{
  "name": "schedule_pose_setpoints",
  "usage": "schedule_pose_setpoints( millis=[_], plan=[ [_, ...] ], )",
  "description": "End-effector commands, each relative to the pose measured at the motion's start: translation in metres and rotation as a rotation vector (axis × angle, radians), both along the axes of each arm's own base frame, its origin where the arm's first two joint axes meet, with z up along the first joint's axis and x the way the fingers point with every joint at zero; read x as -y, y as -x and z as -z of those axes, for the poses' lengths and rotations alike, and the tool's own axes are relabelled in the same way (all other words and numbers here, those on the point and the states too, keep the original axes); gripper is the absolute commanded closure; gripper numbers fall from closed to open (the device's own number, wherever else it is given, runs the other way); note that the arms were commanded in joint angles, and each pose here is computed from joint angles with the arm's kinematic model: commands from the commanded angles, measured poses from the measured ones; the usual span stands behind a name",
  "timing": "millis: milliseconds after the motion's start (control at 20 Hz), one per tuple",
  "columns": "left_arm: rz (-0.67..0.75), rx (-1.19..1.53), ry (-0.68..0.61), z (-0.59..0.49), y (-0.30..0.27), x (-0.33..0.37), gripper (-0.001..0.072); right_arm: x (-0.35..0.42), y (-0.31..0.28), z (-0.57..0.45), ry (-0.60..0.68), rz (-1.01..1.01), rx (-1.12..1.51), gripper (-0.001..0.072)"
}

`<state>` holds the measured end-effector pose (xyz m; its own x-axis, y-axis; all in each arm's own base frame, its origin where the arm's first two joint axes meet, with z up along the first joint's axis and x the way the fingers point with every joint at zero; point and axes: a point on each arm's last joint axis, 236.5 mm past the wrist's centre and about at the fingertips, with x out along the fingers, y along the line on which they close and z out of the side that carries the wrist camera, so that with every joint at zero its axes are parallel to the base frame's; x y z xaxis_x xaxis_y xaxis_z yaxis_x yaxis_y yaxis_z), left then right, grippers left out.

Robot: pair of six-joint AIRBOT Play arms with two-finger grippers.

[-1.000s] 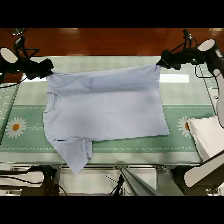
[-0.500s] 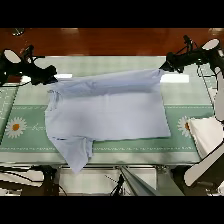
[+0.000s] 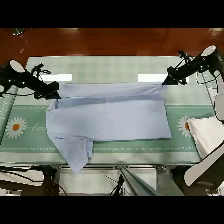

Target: Fold the shirts.

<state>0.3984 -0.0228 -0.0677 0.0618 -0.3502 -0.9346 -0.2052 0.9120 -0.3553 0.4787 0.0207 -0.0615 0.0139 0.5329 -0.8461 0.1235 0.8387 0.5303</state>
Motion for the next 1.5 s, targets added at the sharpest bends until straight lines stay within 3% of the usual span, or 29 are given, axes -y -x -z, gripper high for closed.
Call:
schedule_pose_setpoints(
  millis=[0, 350, 400, 450, 500, 550, 750, 900, 1000, 1200, 1450],
  plan=[
    [0.011, -0.030, 0.008, 0.002, 0.008, 0.001, 0.0683, 0.003, 0.016, 0.010, 0.015, -0.022, -0.061, 0.0688],
    [0.013, -0.038, 0.010, 0.003, 0.009, 0.001, 0.0683, 0.001, 0.024, 0.017, 0.006, -0.025, -0.090, 0.0677],
    [0.011, -0.039, 0.011, 0.001, 0.009, 0.000, 0.0648, 0.001, 0.025, 0.017, 0.005, -0.025, -0.095, 0.0480],
    [0.008, -0.046, 0.015, -0.004, 0.010, -0.003, 0.0436, 0.000, 0.028, 0.015, 0.001, -0.032, -0.104, 0.0150],
    [0.011, -0.055, 0.018, -0.012, 0.010, -0.007, 0.0034, 0.003, 0.029, 0.012, 0.000, -0.029, -0.105, 0.0087],
    [0.002, -0.077, 0.004, -0.022, 0.013, -0.017, 0.0002, 0.010, 0.029, 0.005, 0.002, -0.016, -0.095, 0.0086],
    [-0.080, -0.156, -0.145, -0.056, 0.056, -0.082, 0.0002, 0.046, 0.025, -0.049, 0.047, 0.084, 0.047, 0.0087],
    [-0.184, -0.201, -0.149, -0.053, 0.121, -0.102, 0.0002, 0.048, 0.047, -0.066, 0.061, 0.159, 0.173, 0.0087],
    [-0.232, -0.253, -0.120, -0.030, 0.175, -0.100, 0.0002, 0.020, 0.077, -0.062, 0.009, 0.195, 0.242, 0.0087],
    [-0.317, -0.259, 0.002, 0.007, 0.229, -0.068, 0.0002, -0.071, 0.143, -0.055, -0.253, 0.252, 0.328, 0.0088],
    [-0.256, -0.263, 0.207, 0.019, 0.238, -0.007, 0.0002, -0.099, 0.174, -0.037, -0.255, 0.220, 0.296, 0.0088]
  ],
)
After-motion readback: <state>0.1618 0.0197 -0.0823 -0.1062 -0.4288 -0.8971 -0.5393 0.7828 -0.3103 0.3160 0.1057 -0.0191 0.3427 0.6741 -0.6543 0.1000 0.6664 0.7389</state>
